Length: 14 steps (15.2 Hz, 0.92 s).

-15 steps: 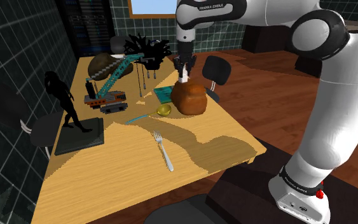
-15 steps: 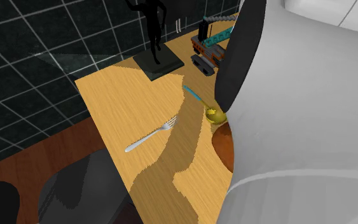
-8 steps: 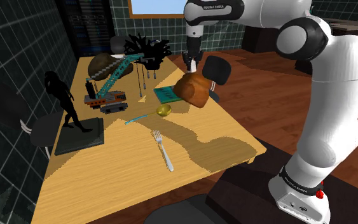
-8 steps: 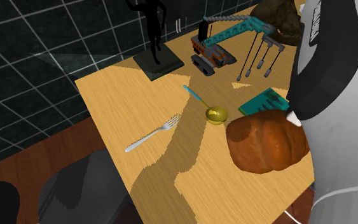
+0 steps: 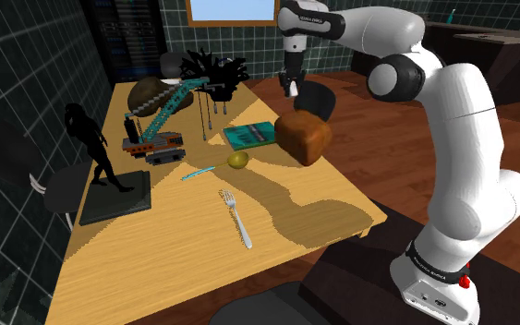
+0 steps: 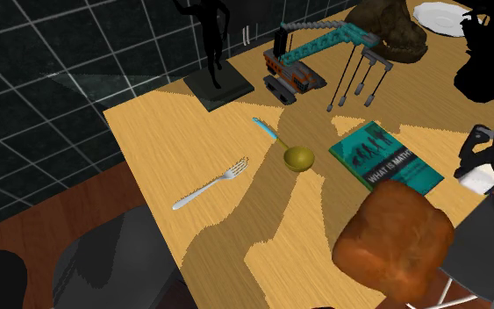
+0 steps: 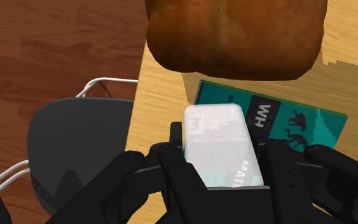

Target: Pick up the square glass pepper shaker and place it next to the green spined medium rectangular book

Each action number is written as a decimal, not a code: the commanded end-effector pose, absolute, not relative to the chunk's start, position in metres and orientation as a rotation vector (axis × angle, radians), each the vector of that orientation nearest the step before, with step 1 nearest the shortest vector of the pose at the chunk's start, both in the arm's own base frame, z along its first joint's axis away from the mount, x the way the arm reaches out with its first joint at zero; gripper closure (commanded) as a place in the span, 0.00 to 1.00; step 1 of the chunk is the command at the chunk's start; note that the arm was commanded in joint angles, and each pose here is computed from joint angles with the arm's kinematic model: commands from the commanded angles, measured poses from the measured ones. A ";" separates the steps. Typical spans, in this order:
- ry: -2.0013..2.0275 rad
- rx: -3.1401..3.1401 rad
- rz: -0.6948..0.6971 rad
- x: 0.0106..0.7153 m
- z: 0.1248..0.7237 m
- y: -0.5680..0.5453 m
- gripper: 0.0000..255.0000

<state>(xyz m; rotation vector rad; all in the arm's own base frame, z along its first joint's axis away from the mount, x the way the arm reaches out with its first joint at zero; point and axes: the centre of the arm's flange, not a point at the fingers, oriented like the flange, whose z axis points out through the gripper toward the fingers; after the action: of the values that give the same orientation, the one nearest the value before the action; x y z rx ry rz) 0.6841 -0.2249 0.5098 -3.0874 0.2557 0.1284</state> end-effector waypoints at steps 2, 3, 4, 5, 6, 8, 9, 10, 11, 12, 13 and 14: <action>0.255 -3.087 0.133 0.684 0.497 -0.246 1.00; 0.255 -3.087 0.133 0.684 0.492 -0.246 1.00; 0.255 -3.087 0.133 0.684 0.487 -0.246 1.00; 0.255 -3.087 0.133 0.684 0.482 -0.246 1.00; 0.255 -3.087 0.133 0.684 0.476 -0.246 1.00; 0.255 -3.087 0.133 0.684 0.466 -0.246 1.00; 0.255 -3.087 0.133 0.684 0.460 -0.246 1.00; 0.255 -3.087 0.133 0.684 0.455 -0.246 1.00; 0.255 -3.087 0.133 0.684 0.450 -0.246 1.00; 0.255 -3.087 0.133 0.684 0.445 -0.246 1.00; 0.255 -3.087 0.133 0.684 0.439 -0.246 1.00; 0.255 -3.087 0.133 0.684 0.434 -0.246 1.00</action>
<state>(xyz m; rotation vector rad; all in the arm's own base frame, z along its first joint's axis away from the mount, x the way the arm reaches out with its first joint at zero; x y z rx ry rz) 0.6842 -0.2465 0.4394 -3.0865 0.2549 0.1336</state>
